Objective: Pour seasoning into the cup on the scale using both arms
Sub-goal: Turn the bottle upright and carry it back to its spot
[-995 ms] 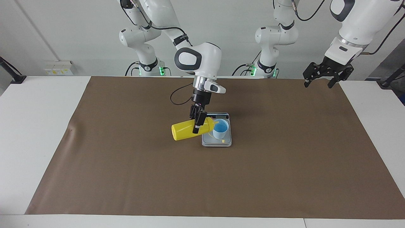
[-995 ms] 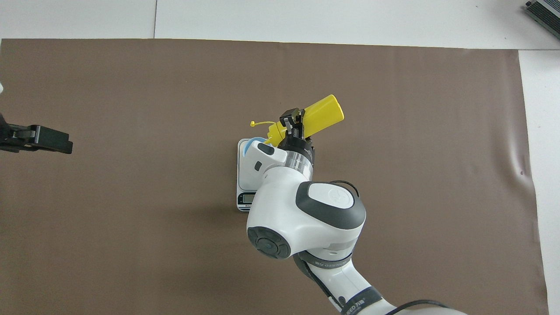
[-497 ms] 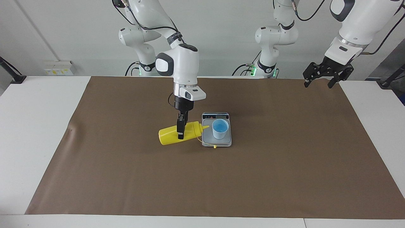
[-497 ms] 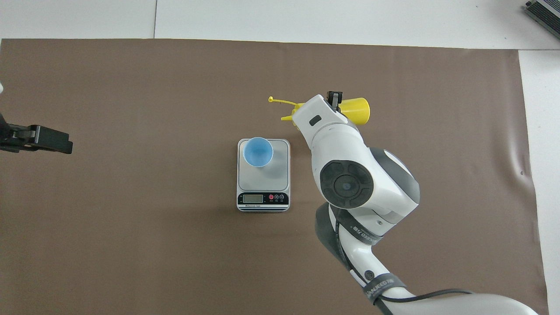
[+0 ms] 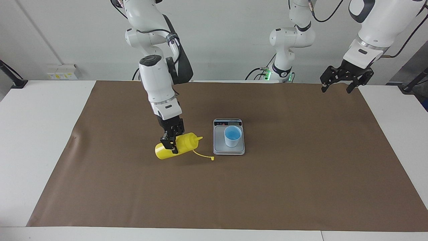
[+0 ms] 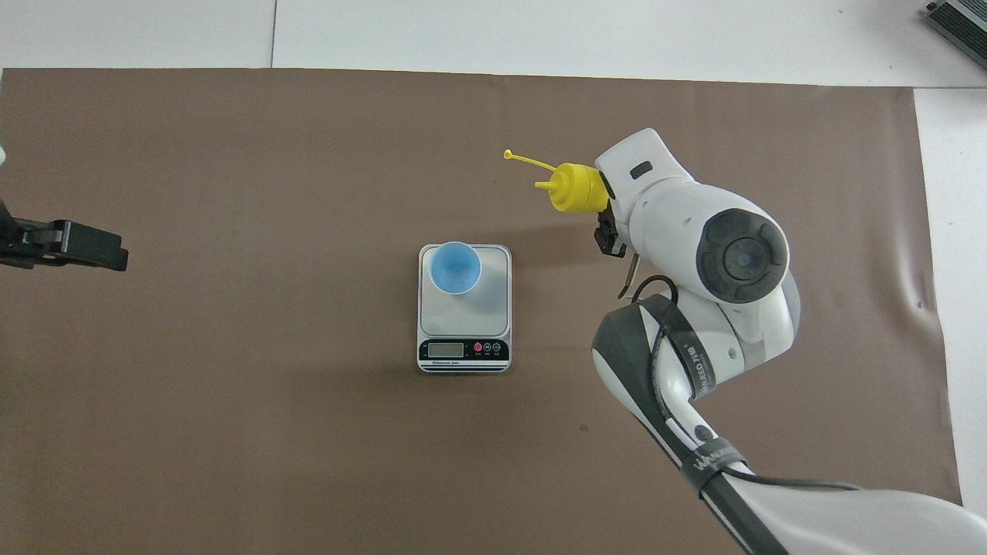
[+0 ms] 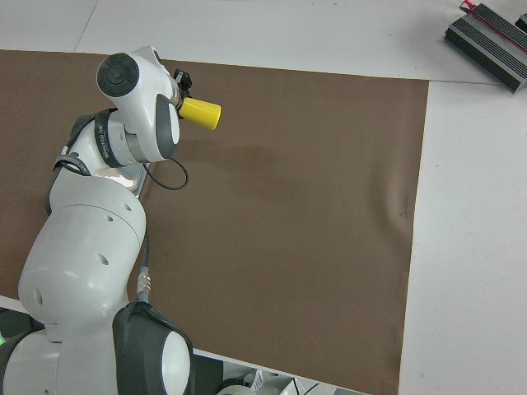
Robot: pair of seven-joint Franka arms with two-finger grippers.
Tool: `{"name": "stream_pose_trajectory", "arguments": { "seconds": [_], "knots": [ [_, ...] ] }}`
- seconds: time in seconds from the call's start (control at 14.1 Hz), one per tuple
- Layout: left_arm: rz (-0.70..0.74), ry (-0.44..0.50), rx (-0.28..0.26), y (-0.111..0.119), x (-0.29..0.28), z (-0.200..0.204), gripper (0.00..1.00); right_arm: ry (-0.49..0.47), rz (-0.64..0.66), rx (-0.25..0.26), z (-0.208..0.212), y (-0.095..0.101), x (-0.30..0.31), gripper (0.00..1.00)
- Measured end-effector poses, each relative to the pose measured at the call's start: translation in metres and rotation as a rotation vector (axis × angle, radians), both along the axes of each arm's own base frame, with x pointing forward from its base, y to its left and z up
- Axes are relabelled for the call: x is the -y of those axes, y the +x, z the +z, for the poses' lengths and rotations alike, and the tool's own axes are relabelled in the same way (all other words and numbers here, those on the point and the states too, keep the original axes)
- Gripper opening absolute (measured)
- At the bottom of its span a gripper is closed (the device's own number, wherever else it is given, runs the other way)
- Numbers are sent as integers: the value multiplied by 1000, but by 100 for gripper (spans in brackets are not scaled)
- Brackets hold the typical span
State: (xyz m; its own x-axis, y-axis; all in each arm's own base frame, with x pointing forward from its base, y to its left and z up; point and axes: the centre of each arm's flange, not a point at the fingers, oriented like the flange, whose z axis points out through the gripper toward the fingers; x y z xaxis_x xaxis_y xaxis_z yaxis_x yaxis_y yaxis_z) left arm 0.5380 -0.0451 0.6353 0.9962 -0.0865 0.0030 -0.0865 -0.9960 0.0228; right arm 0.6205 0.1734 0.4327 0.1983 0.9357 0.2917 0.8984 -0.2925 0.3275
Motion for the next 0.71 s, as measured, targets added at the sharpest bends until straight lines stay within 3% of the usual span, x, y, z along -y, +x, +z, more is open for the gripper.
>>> {"name": "stream_pose_trajectory", "arguments": {
  "seconds": [0.36, 0.71],
  "knots": [
    [0, 0, 0, 0, 0, 0, 100, 212, 9, -59, -17, 3, 51, 51],
    [0, 0, 0, 0, 0, 0, 100, 428, 21, -73, -51, -8, 108, 51]
  ]
}}
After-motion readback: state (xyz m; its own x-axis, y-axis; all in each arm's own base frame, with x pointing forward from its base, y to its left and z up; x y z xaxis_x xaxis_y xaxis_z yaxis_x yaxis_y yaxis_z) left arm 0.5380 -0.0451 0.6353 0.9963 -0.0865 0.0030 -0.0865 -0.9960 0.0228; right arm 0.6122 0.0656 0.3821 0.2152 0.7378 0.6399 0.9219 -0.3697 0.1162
